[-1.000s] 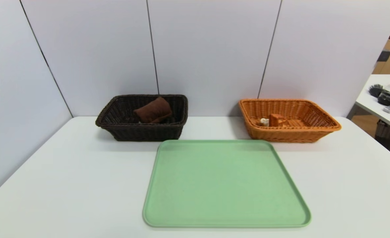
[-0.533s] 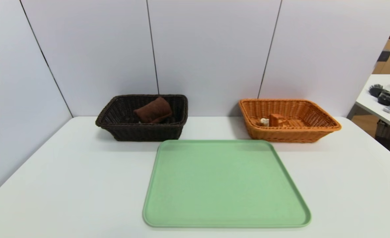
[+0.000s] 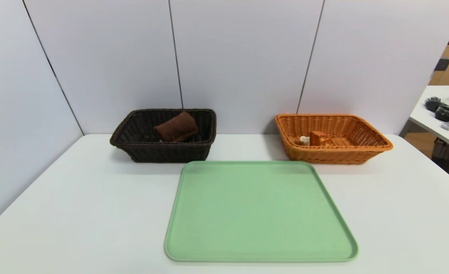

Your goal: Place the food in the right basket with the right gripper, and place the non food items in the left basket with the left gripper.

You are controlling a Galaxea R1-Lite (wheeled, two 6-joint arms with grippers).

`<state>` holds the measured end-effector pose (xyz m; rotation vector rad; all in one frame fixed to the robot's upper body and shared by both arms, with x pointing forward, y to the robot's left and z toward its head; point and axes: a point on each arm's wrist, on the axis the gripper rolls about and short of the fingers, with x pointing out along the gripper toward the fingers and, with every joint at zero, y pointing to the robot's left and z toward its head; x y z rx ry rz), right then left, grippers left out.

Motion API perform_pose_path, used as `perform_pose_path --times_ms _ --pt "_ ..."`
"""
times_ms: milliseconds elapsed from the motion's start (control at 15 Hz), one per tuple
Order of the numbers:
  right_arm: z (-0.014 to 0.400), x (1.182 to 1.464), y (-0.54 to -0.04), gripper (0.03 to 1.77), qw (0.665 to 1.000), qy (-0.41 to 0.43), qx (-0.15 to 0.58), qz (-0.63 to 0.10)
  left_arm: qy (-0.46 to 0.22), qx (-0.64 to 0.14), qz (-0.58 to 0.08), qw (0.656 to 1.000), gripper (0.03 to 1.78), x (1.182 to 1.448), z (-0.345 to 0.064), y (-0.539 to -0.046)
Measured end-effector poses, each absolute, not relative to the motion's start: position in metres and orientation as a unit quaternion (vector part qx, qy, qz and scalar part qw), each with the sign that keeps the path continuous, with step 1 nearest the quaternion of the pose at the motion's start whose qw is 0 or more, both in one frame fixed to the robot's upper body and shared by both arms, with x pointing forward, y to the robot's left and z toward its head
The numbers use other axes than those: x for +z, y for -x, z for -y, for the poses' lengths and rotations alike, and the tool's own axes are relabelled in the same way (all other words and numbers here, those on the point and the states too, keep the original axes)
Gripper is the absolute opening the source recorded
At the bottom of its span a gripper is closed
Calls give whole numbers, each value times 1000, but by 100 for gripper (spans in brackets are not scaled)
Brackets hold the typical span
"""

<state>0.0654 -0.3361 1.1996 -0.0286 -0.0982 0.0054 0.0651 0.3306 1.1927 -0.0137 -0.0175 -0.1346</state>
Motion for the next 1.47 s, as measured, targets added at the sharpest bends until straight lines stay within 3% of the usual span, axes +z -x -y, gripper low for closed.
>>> perform_pose_path --times_ms 400,867,1467 --pt "336 1183 -69 170 1000 25 1 3 24 -58 -1 998 169 1191 -331 -65" --pt "336 1183 -69 170 1000 24 8 3 63 -52 -6 997 169 1190 -331 -65" --pt "336 1183 -69 170 1000 21 7 1 41 5 -5 999 169 1188 -334 -66"
